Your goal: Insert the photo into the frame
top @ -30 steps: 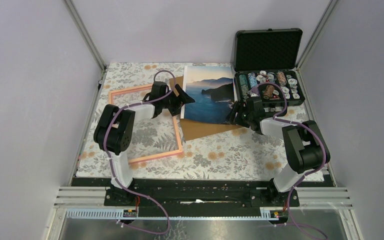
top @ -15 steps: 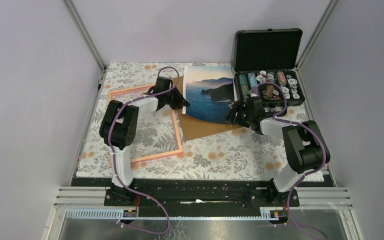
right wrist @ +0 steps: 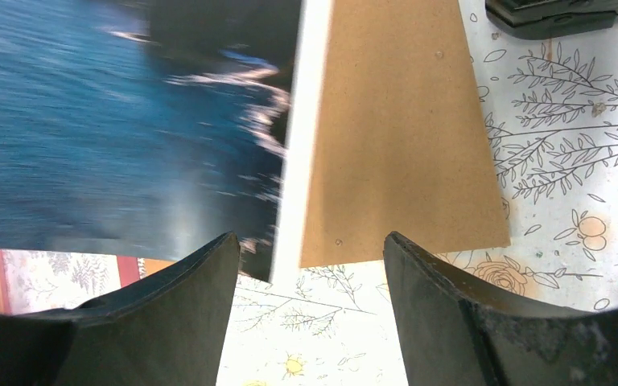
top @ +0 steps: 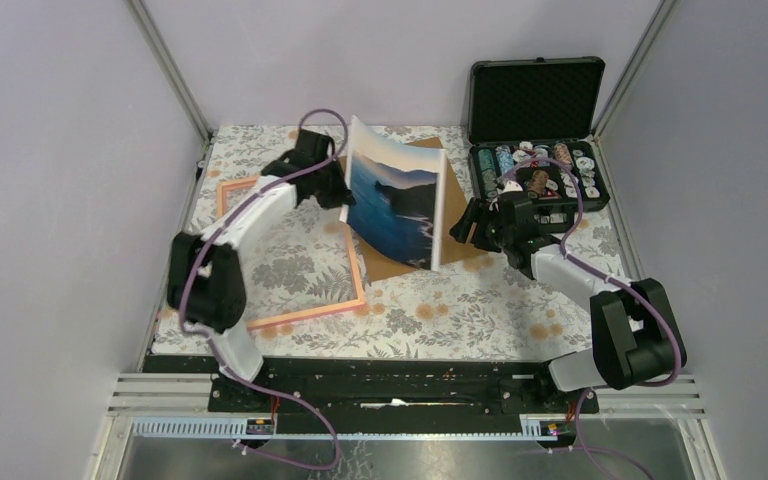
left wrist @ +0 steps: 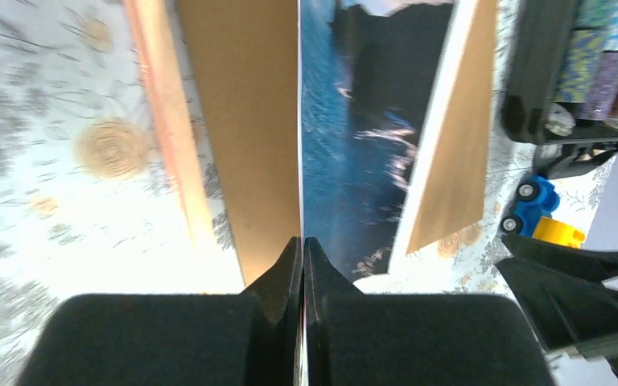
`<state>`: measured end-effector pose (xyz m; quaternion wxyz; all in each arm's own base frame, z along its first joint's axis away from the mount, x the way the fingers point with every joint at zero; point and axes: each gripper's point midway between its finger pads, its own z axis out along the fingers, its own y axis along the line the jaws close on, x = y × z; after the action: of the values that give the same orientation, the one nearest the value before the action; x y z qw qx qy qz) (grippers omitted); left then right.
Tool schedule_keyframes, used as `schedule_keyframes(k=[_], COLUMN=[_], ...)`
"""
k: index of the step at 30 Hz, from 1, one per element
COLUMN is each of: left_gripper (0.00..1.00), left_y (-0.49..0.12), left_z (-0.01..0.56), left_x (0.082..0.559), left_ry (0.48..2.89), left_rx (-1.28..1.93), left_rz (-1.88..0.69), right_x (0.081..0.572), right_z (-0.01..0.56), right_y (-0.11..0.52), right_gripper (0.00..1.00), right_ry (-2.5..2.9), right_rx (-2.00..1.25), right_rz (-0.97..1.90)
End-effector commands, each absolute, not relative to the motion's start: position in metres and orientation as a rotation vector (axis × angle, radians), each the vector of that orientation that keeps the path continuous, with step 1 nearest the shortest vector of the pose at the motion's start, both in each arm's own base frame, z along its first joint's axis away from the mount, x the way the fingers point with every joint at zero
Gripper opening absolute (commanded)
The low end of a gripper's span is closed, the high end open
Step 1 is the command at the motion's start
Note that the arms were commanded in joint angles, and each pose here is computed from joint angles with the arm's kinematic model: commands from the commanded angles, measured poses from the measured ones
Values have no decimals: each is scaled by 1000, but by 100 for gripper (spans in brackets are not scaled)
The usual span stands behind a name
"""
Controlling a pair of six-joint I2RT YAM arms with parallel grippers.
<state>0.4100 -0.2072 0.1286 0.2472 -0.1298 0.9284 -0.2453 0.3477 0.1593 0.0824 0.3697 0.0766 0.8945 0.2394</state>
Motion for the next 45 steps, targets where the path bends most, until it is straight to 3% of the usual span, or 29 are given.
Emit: schedule_keyframes(k=[1, 8, 16, 20, 27, 32, 38, 45], left_gripper=[0, 0, 0, 0, 0, 0, 0, 0], left_y=[-149, -47, 4, 2, -77, -101, -161, -169], left_z=[236, 318, 363, 342, 272, 213, 160, 114], left_x=[387, 318, 278, 279, 297, 291, 298, 297], left_ry=[2353, 2225, 2130, 2182, 2272, 2322, 2440, 2532], left_rx=[-271, -371, -492, -463, -262, -167, 69, 101], left_rz=[-376, 109, 347, 542, 639, 764, 521, 590], right_x=[339, 337, 333, 332, 333, 333, 334, 333], right_z=[85, 90, 92, 90, 86, 81, 78, 77], right_y=[160, 165, 173, 174, 174, 174, 178, 177], right_gripper=[73, 73, 73, 73, 73, 73, 73, 73], right_ry=[2289, 2277, 2270, 2277, 2284, 2298, 2304, 2306], right_rx=[178, 170, 161, 162, 166, 170, 167, 167], right_rz=[629, 672, 736, 738, 733, 735, 750, 742])
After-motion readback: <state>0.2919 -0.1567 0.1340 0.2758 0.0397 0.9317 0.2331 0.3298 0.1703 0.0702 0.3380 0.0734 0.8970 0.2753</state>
